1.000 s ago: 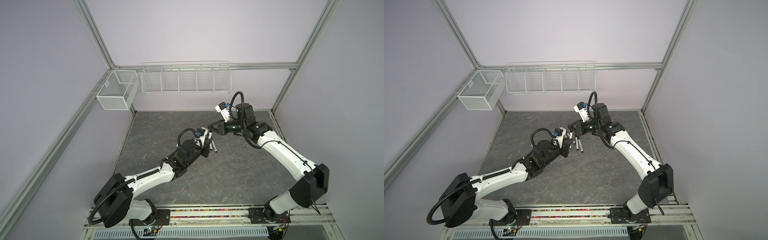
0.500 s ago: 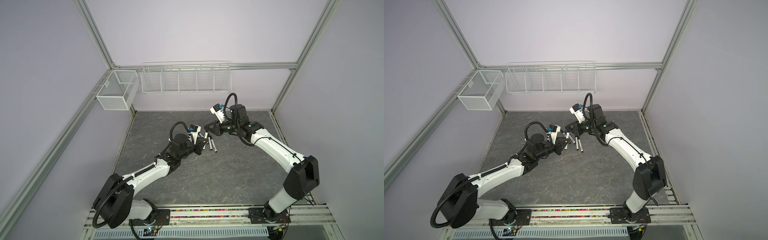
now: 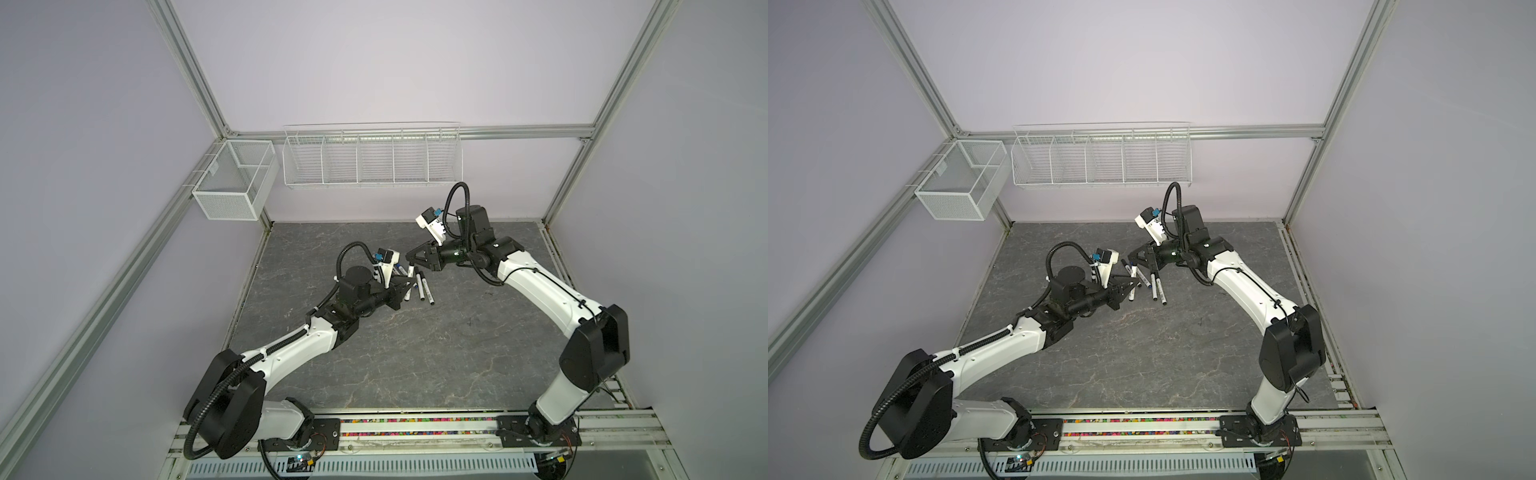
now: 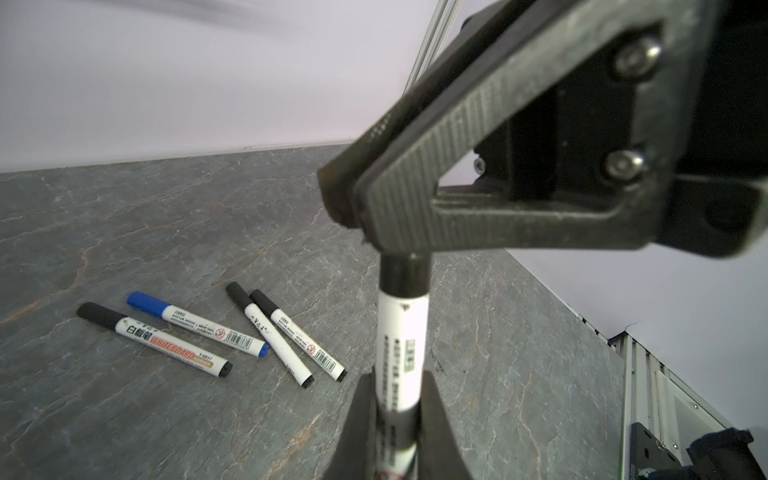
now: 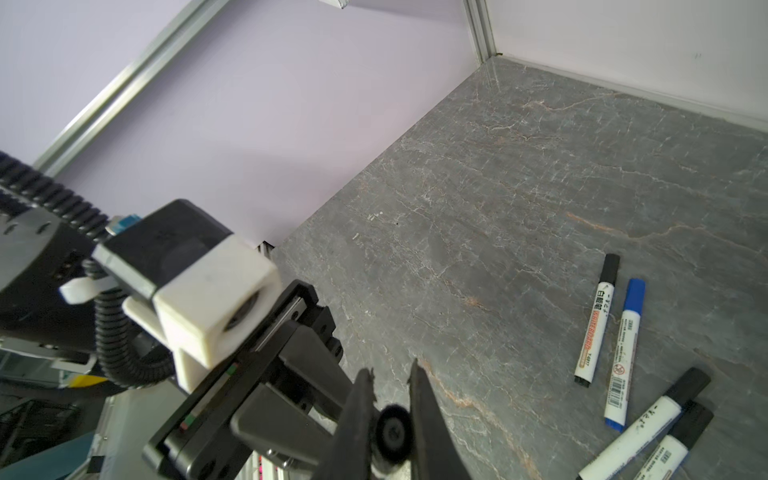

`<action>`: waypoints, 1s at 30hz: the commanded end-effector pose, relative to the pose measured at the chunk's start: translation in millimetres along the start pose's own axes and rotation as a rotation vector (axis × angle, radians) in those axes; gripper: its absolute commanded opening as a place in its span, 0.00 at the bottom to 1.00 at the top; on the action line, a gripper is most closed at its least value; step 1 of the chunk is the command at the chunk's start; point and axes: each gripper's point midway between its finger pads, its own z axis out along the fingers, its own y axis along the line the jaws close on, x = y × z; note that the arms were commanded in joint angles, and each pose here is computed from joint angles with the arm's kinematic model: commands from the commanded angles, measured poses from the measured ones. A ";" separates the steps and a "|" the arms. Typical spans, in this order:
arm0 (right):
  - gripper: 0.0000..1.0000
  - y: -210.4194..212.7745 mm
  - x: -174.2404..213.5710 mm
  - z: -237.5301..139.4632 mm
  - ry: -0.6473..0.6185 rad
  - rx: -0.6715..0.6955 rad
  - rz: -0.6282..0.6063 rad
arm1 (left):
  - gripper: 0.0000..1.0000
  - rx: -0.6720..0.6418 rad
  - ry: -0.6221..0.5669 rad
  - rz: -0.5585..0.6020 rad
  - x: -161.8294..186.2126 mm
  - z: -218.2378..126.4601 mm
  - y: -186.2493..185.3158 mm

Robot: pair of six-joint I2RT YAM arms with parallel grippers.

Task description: Insert the pens into the pen caps

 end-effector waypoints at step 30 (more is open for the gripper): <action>0.14 15.9 158.2 15.3 0.501 -0.089 0.420 | 0.00 -0.110 -0.620 0.133 -205.4 -51.9 4.3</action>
